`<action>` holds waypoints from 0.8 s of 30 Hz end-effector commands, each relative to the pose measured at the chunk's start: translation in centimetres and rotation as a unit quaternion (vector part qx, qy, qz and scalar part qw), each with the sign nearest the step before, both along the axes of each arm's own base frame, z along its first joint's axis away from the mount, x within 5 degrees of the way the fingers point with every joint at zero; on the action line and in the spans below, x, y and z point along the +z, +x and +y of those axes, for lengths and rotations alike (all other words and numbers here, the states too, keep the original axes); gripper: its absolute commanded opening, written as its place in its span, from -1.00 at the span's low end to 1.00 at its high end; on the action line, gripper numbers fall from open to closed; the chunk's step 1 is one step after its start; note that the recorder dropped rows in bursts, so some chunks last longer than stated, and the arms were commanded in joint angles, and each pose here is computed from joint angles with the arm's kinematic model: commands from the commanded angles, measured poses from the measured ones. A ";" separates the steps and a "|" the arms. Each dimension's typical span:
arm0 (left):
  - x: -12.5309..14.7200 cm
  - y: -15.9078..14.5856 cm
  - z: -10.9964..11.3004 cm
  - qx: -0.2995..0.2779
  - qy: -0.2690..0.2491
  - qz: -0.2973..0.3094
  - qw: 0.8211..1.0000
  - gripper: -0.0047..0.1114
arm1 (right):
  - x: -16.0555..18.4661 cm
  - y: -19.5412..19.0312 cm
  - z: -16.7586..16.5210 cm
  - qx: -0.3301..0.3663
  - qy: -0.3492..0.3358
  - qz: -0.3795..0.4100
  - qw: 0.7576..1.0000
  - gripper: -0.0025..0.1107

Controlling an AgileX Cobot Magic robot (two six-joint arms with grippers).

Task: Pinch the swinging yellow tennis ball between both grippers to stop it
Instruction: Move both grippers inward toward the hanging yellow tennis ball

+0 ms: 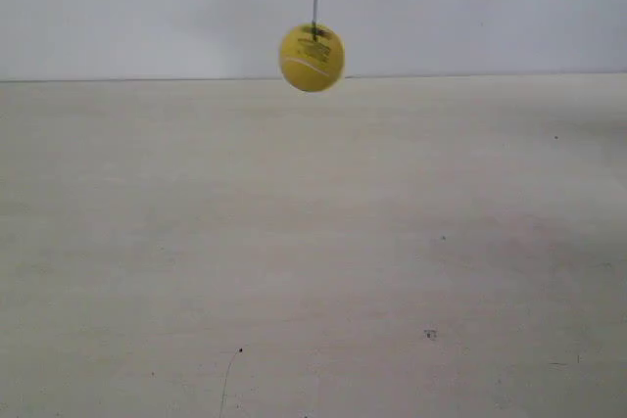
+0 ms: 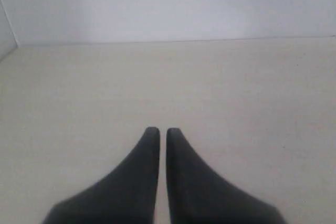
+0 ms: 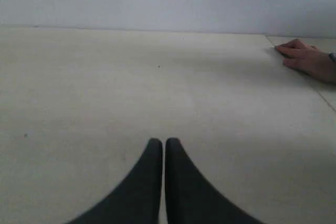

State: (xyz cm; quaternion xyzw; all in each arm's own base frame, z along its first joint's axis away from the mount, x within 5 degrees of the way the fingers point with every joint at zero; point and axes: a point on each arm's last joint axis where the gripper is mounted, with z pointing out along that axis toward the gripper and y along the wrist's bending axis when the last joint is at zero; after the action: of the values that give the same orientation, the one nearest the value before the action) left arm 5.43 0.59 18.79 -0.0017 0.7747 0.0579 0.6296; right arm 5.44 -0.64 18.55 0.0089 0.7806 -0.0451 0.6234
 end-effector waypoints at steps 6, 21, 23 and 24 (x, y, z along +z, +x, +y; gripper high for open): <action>4.3 -0.1 -0.3 -0.018 0.000 -0.239 0.971 -0.84 | 3.6 0.1 0.7 0.038 -0.010 -0.199 0.979 -0.96; 9.7 -1.0 -3.5 -0.233 -0.163 -0.372 0.884 -0.84 | 10.7 -1.0 2.5 0.167 0.200 -0.337 0.905 -0.96; 10.1 -0.3 -4.3 -0.274 -0.136 -0.339 0.889 -0.84 | 11.3 -0.3 3.2 0.200 0.183 -0.313 0.910 -0.96; 10.2 0.1 -4.8 -0.300 -0.127 -0.324 0.888 -0.84 | 11.4 0.0 3.5 0.214 0.184 -0.300 0.911 -0.96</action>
State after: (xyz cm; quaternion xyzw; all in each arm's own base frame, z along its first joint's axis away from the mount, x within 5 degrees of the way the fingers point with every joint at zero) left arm 4.83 -2.95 28.56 0.0574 0.4689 -0.2237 0.8525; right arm 4.81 1.91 29.33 0.0215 0.5137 0.2302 0.8263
